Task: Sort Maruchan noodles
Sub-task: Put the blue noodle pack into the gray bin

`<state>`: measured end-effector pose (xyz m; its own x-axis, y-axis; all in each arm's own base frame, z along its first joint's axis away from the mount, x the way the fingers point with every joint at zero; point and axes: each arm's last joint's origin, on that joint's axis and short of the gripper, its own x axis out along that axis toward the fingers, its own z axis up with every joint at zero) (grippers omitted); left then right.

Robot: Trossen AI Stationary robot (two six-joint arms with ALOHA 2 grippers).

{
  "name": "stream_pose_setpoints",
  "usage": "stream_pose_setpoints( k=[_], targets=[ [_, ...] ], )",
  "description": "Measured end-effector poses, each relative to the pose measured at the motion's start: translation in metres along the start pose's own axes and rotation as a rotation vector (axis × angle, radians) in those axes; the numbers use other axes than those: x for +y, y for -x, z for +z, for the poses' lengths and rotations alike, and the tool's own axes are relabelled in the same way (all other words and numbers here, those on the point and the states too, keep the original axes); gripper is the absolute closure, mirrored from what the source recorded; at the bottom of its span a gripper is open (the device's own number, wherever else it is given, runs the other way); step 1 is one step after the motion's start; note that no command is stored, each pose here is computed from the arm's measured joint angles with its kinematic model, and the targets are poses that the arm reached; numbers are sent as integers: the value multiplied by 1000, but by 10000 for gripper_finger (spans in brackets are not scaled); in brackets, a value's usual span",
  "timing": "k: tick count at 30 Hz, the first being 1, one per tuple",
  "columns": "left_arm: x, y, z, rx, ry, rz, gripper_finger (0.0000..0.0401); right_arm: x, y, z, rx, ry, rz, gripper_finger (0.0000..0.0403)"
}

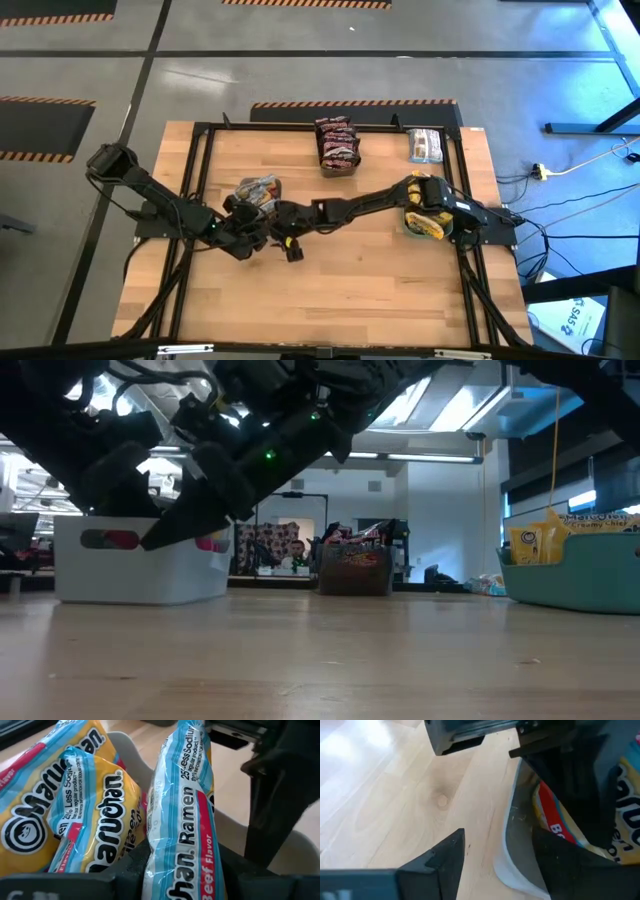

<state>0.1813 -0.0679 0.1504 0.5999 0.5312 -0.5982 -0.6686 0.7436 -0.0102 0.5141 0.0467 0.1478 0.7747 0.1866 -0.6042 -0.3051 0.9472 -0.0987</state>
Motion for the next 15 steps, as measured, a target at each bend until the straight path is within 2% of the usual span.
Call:
stream_pose_setpoints(
  k=[5,15],
  targets=[
    [4,-3,1,15,-92,28,277,0,0,-1,7,3,18,237],
    [7,-7,7,28,-489,54,277,0,0,-1,7,41,19,353]
  ],
)
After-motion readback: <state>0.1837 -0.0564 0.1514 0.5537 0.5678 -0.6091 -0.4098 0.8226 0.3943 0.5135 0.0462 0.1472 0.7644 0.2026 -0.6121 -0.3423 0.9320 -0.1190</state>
